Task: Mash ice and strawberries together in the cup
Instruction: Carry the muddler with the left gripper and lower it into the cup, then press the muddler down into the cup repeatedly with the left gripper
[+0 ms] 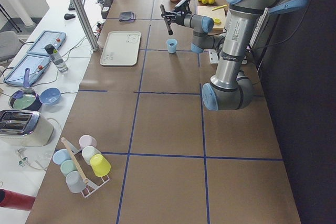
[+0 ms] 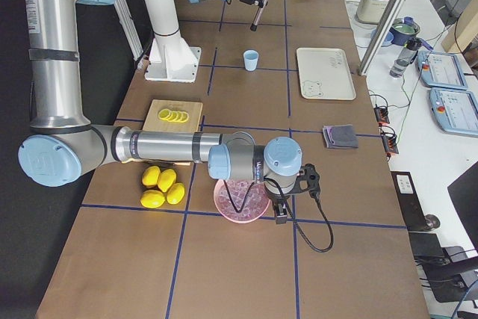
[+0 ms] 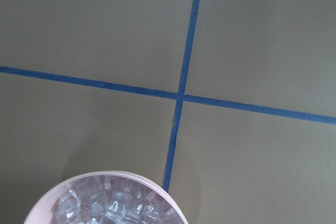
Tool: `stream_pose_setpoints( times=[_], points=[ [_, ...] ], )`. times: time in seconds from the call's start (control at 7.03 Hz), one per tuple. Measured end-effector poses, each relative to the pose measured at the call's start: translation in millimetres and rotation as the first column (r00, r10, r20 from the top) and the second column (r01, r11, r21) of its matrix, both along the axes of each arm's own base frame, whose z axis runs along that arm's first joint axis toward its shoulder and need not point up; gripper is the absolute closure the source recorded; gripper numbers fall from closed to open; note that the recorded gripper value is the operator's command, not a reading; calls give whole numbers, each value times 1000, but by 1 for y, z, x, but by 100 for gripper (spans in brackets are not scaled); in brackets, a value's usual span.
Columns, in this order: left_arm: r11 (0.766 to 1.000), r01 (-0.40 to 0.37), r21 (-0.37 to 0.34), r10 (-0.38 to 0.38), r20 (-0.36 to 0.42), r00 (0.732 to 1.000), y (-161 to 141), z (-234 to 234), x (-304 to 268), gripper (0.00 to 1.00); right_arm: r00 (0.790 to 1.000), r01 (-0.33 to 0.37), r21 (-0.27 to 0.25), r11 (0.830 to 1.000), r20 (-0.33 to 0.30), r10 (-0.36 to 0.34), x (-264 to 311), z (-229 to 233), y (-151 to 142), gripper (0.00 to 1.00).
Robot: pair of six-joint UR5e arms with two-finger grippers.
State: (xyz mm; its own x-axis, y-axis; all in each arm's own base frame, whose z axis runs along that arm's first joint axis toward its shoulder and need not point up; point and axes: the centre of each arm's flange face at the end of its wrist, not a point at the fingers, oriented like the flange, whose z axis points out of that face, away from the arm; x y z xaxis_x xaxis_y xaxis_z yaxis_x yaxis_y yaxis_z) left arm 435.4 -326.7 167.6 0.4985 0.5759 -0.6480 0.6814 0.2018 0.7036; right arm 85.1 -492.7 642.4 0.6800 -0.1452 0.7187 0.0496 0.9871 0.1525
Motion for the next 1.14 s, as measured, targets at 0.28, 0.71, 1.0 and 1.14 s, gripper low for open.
stream_pose_setpoints(
  times=[0.28, 0.71, 1.0, 1.14],
  points=[
    [1000, 6, 1, -6, -34, 999, 0, 6, 26, 100, 1000, 1, -8, 1000, 2, -1, 0, 4, 5, 0],
    [1000, 23, 13, -21, -123, 992, -7, 26, 57, 100, 1000, 1, 3, 1000, 1, -1, 0, 3, 5, 0],
    [999, 32, 6, -31, -116, 993, -11, 31, 67, 100, 1000, 1, 6, 1000, 1, -1, 0, 3, 5, 0],
    [999, 35, 3, -35, -109, 993, -8, 33, 72, 100, 1000, 1, 6, 1000, 1, -1, 0, 3, 5, 0]
  ],
)
